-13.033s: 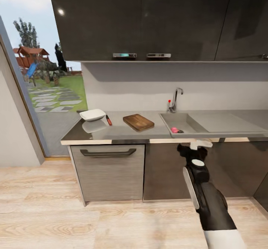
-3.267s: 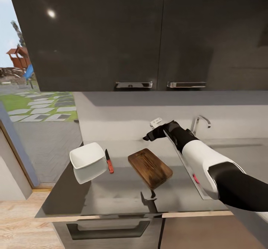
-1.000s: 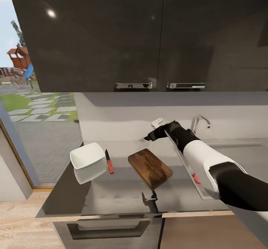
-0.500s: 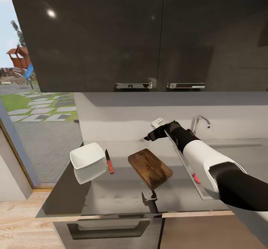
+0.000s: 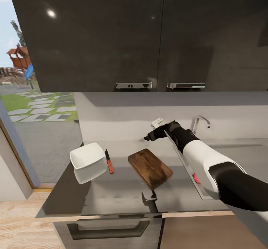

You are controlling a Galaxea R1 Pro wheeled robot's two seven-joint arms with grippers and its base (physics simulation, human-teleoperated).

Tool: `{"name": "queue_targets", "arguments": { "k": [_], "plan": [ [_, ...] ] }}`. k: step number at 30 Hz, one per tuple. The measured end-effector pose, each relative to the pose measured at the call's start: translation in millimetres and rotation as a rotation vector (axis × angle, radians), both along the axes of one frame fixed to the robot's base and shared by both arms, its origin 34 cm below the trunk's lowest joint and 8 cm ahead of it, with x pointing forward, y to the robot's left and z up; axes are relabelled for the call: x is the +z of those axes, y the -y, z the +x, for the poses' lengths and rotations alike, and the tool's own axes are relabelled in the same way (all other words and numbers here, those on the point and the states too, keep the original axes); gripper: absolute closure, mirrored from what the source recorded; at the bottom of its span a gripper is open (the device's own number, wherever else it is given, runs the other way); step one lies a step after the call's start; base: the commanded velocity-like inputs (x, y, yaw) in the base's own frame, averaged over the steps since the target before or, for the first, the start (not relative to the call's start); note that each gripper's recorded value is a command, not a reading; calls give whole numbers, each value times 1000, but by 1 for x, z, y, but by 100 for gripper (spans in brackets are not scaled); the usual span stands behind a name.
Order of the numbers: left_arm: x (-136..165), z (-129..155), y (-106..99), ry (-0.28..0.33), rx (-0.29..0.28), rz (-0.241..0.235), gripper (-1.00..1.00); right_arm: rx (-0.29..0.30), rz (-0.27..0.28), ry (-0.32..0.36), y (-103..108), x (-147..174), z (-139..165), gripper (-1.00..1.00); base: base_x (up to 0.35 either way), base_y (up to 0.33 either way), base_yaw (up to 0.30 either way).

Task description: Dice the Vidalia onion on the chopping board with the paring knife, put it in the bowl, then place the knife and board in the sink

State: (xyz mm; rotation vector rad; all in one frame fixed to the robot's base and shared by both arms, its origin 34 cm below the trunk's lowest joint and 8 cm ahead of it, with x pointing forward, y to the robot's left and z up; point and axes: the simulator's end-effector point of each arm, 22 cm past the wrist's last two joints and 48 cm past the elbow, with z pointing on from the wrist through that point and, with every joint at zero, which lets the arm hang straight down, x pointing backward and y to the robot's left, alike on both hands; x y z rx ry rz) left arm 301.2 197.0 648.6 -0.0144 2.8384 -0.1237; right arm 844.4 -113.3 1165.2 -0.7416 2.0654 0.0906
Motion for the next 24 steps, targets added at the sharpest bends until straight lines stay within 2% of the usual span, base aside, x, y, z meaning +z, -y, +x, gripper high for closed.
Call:
{"name": "queue_targets", "arguments": {
  "k": [7,9,13,16,17,20,22,24],
  "plan": [
    [40,78,-7,194,12,5,-100,-2,-1,0,2,0,0,-100,0,0,0],
    [46,86,-8,216,14,4,-100,-2,-1,0,2,0,0,-100,0,0,0],
    [52,95,-7,248,9,-10,-100,-3,-1,-1,3,0,0,-100,0,0,0],
    [59,102,-1,297,-24,-66,-100,-4,-1,-1,3,-1,0,-100,0,0,0],
    [63,104,8,316,-51,-118,-100,-4,-2,-1,3,-1,0,-100,0,0,0],
    [64,102,11,322,-73,-162,-100,-3,-1,-1,2,-1,0,-100,0,0,0],
    [55,91,3,296,-58,-159,-100,-2,-1,-1,1,-1,0,-100,0,0,0],
    [50,90,-15,287,-12,-102,-100,0,0,-1,0,-1,0,-100,0,0,0]
  ]
}}
